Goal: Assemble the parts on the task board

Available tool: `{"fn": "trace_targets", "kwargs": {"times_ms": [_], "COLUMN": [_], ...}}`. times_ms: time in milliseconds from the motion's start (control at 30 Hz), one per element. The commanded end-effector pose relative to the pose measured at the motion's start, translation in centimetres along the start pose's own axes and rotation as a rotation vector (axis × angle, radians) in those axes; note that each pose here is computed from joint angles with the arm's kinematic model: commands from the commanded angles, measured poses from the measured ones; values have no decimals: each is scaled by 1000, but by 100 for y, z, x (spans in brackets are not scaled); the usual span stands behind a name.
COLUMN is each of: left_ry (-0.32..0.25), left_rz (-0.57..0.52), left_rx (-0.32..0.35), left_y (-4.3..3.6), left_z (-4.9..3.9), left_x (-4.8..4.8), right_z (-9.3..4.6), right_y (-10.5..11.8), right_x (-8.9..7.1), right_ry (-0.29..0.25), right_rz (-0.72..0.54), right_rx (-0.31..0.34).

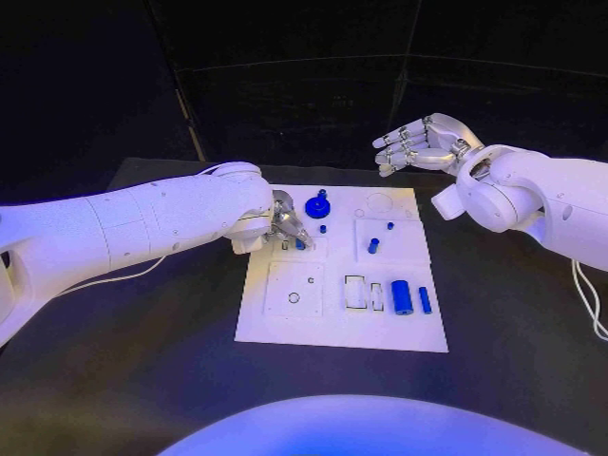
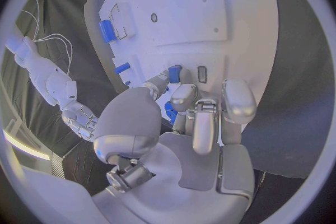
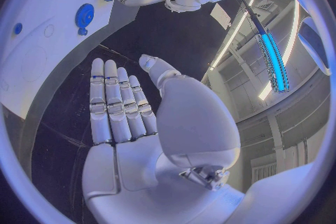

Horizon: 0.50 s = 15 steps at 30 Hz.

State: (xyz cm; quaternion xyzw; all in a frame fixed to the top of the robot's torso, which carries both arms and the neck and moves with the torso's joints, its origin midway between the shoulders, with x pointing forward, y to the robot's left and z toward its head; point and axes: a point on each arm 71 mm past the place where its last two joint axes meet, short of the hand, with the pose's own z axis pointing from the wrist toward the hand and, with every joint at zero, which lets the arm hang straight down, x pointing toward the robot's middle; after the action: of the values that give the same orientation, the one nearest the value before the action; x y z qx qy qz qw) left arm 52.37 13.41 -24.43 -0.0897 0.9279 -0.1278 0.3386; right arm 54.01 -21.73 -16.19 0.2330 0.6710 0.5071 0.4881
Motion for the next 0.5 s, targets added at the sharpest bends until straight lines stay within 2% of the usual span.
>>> {"fn": "trace_targets", "kwargs": {"times_ms": [33, 500], "left_ry": [7, 5], "left_rz": [12, 11], "left_rx": [-7, -7], "left_y": [-1, -9], "left_z": [4, 16], "left_x": [2, -8], "right_z": [7, 10], "right_y": [24, 29], "right_x": [-1, 1], "right_ry": [-3, -8], "right_rz": [-2, -3], "right_rx": [-13, -17]}}
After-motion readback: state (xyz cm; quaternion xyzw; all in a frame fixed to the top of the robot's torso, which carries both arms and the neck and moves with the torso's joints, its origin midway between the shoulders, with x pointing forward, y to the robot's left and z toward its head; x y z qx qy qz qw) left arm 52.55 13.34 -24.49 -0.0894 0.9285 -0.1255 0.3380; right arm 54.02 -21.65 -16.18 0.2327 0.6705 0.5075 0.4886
